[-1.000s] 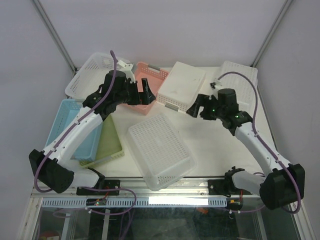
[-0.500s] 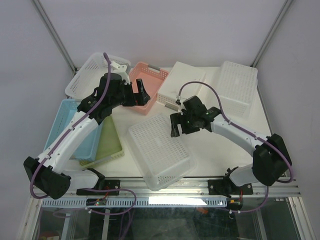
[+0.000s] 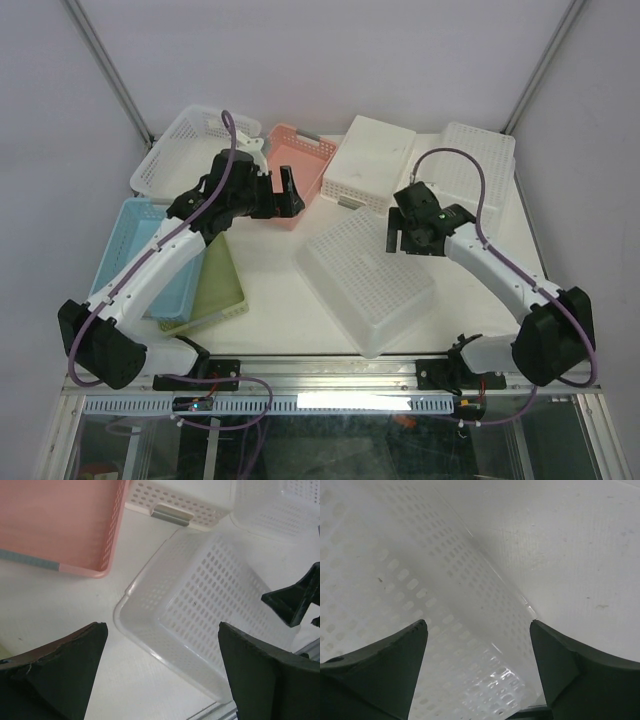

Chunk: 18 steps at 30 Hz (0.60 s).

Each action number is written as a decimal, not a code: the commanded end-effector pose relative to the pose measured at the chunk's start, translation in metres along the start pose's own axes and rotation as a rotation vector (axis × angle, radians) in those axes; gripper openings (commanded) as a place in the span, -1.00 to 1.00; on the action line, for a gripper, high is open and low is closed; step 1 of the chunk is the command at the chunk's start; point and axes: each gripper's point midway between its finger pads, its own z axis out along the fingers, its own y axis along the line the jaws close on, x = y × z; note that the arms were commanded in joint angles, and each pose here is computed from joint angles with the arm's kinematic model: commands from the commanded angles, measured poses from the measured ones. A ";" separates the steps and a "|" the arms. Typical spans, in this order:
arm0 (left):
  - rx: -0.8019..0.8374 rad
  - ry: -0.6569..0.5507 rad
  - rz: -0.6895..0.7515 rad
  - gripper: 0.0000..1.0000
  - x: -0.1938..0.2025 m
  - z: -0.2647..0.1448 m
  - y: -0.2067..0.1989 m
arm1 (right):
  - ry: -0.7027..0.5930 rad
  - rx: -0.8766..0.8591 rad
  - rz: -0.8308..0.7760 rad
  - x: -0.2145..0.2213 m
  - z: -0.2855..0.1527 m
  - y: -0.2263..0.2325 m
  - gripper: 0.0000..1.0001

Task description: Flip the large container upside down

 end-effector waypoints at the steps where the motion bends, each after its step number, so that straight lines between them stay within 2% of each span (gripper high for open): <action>1: 0.090 0.058 -0.024 0.98 0.020 0.006 -0.016 | -0.171 0.029 0.040 -0.030 -0.042 -0.020 0.74; 4: 0.134 0.091 -0.044 0.98 0.036 0.018 -0.026 | -0.266 -0.192 0.037 -0.048 -0.072 0.010 0.73; 6: 0.157 0.115 -0.054 0.98 0.048 0.028 -0.034 | -0.306 -0.272 0.044 -0.054 -0.086 0.020 0.73; 9: 0.188 0.153 -0.052 0.98 0.064 0.045 -0.050 | -0.311 -0.288 0.049 -0.055 -0.090 0.021 0.73; 15: 0.197 0.249 -0.067 0.98 0.101 0.076 -0.056 | -0.262 -0.281 0.037 -0.042 -0.088 0.018 0.73; 18: 0.271 0.274 -0.068 0.98 0.108 0.085 -0.080 | -0.293 -0.258 0.053 -0.046 -0.096 0.010 0.73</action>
